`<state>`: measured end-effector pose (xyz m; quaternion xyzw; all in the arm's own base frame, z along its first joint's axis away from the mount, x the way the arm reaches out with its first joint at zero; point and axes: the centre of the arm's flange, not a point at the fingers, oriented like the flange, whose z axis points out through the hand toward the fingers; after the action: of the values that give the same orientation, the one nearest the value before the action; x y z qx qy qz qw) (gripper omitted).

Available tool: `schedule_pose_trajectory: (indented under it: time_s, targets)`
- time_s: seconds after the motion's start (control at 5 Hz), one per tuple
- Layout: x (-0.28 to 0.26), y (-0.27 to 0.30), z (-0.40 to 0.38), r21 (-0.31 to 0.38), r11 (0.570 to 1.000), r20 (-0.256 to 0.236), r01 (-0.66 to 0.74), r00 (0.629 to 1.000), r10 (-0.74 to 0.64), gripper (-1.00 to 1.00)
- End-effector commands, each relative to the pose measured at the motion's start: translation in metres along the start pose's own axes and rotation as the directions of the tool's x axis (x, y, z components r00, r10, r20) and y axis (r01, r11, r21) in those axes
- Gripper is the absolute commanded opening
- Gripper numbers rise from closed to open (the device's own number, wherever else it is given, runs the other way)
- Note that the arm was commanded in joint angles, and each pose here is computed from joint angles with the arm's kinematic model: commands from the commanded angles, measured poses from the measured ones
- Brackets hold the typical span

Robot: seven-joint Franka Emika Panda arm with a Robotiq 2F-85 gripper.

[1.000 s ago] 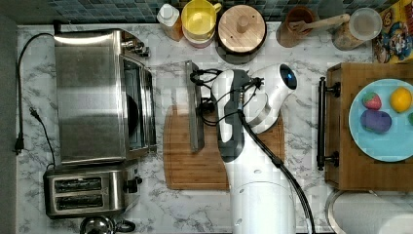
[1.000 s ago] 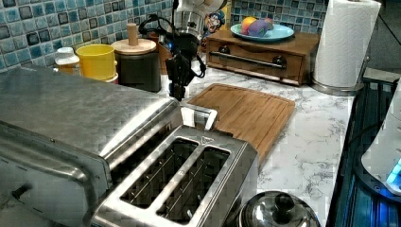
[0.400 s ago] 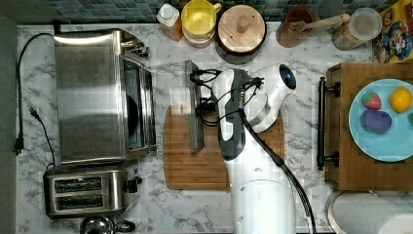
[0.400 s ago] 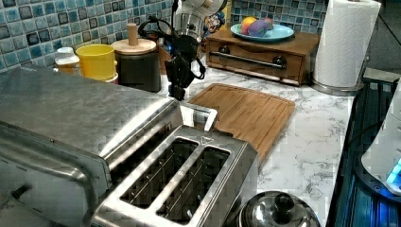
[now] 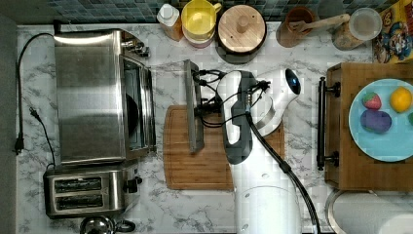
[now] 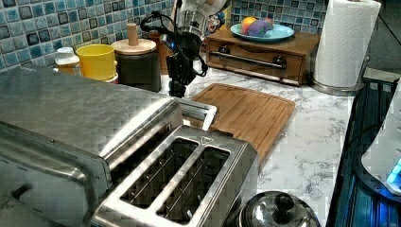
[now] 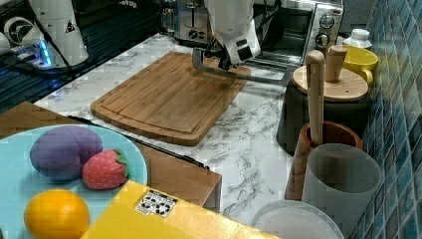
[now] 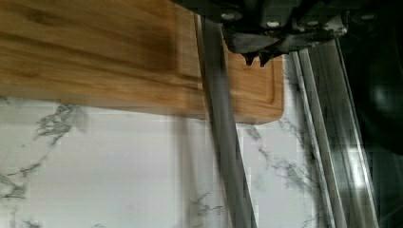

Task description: Close the oven.

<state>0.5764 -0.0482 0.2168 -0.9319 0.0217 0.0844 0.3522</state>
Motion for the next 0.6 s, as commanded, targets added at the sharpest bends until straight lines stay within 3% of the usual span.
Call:
schedule_pose_trajectory:
  time_s: [0.2, 0.6]
  targets:
    - [-0.043, -0.299, 0.03, -0.165, 0.877, 0.049, 0.451, 0.892, -0.45, -1.0]
    - [-0.061, -0.327, 0.063, -0.468, 0.788, 0.026, 0.399, 0.898, -0.439, -1.0]
